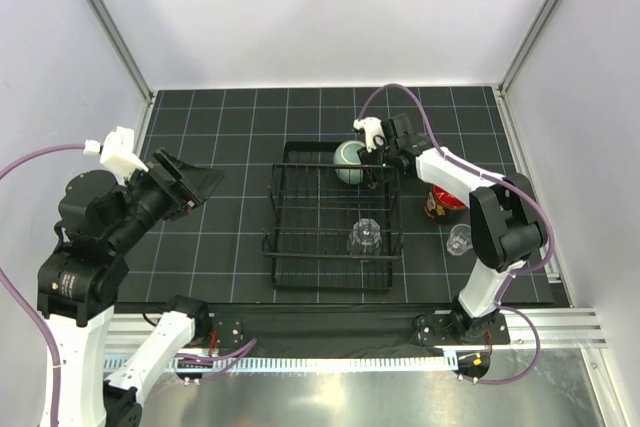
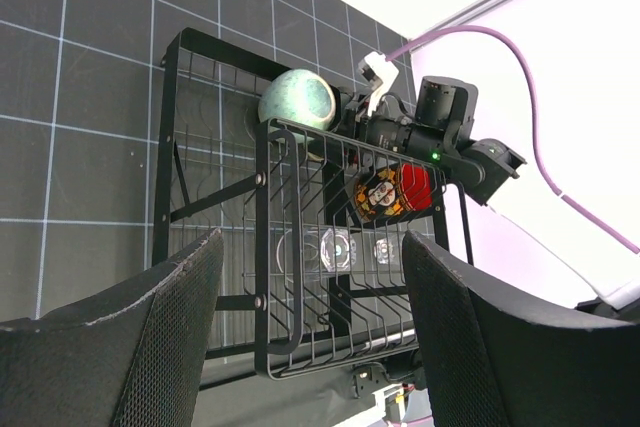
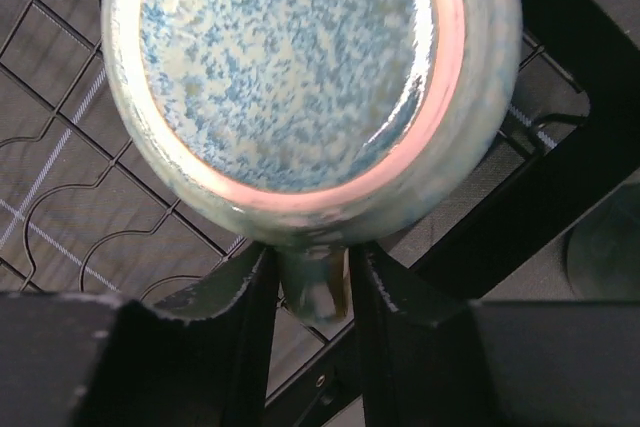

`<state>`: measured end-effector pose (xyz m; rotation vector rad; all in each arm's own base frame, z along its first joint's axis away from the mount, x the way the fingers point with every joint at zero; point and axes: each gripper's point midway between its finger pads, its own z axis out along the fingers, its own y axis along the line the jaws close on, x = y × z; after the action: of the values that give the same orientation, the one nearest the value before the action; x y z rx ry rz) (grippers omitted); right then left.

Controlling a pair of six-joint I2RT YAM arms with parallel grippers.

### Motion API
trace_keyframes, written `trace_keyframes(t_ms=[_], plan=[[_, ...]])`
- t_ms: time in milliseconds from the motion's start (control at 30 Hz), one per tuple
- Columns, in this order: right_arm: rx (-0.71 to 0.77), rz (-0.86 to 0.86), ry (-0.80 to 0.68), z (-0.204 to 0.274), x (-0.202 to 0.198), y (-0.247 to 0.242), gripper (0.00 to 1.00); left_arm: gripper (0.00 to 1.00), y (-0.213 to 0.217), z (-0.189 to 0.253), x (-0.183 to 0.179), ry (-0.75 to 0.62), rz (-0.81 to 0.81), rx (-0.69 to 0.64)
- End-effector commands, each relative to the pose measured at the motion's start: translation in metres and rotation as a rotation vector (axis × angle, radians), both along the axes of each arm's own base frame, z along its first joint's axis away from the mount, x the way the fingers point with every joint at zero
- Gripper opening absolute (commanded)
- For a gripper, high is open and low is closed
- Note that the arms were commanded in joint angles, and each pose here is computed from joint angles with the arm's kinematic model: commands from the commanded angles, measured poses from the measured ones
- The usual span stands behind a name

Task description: Load the cups into the dish rack

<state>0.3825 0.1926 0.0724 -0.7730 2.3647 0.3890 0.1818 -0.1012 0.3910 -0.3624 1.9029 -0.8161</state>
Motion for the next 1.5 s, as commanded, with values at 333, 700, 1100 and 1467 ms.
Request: trace_keyframes(t_ms=[333, 700, 1100, 1467], plan=[[0.061, -0.014, -0.139, 0.065, -0.003, -0.001, 0.51, 0.70, -0.004, 0.008, -0.002, -0.019, -0.029, -0.003], [0.230, -0.138, -0.079, 0.104, 0.052, -0.005, 0.51, 0.71, -0.013, 0.009, 0.000, -0.021, -0.071, -0.024], [0.418, -0.140, 0.156, 0.105, 0.129, 0.045, 0.47, 0.73, -0.008, -0.002, -0.006, 0.034, -0.048, -0.012], [0.398, -0.122, 0.202, 0.077, 0.090, 0.054, 0.49, 0.74, -0.005, -0.024, 0.005, 0.126, -0.016, 0.019]])
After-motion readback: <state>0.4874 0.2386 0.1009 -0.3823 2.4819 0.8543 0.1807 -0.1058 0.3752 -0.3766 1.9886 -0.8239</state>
